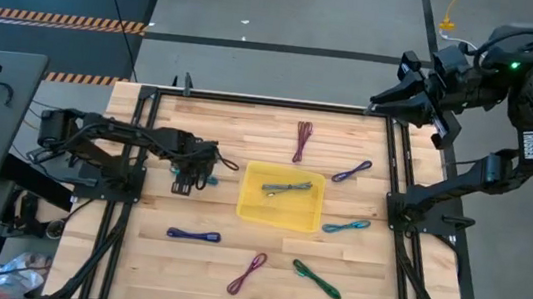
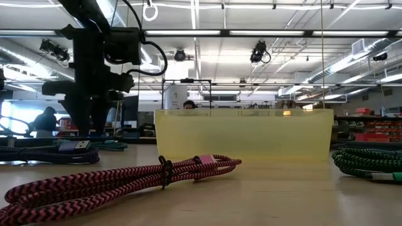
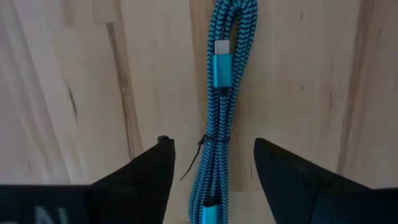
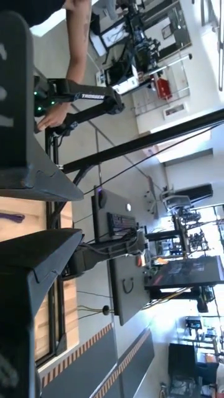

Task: Pick and place USB-C Cables
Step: Put the top blue charger cable into the yellow bin

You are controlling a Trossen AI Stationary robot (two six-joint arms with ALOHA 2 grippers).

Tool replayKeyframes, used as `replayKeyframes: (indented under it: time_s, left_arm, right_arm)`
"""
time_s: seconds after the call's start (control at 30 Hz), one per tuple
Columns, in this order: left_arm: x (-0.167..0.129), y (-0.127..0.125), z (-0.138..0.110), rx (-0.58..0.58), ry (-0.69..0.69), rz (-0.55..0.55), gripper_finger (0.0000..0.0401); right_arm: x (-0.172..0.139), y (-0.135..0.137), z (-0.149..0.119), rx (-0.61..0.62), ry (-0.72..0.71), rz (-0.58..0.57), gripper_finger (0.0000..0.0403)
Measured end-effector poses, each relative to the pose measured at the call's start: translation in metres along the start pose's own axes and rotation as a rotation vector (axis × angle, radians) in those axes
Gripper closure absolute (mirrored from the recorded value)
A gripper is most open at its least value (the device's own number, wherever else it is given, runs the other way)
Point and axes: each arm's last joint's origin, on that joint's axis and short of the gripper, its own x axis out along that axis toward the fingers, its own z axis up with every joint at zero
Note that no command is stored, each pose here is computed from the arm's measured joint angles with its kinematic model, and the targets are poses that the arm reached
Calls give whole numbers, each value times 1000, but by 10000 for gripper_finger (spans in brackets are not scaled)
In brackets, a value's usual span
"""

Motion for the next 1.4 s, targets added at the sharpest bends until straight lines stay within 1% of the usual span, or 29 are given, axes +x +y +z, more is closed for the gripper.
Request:
replayKeyframes:
  time_s: [0.2, 0.6, 0.73, 0.83, 0.9, 0.97, 1.13, 1.23, 1.3, 1.4]
  left_arm:
    - [3, 5, 0, -20, -6, -28, 177]
    - [25, 5, 7, 1, 41, -53, 177]
    - [31, 4, 8, -25, 66, -69, 188]
    - [33, 3, 8, -54, 69, -98, 212]
    - [33, 3, 8, -80, 70, -108, 237]
    - [33, 3, 8, -107, 73, -117, 270]
    - [32, 2, 7, -158, 79, -122, 373]
    - [31, 2, 8, -209, 84, -124, 377]
    - [27, 3, 11, -257, 101, -146, 377]
    - [9, 8, 24, -321, 95, -192, 377]
  right_arm:
    - [0, 0, 0, -1, -2, 0, 316]
    - [0, 0, 0, -1, -2, 1, 317]
    - [0, 0, 0, -1, -2, 1, 317]
    - [0, 0, 0, -1, -2, 1, 317]
    - [0, 0, 0, -1, -3, 1, 317]
    - [0, 0, 0, -1, -3, 1, 317]
    - [0, 0, 0, -1, -3, 1, 317]
    - [0, 0, 0, -1, -3, 1, 317]
    - [0, 0, 0, -1, -3, 1, 317]
    - [0, 0, 0, -3, -3, 1, 317]
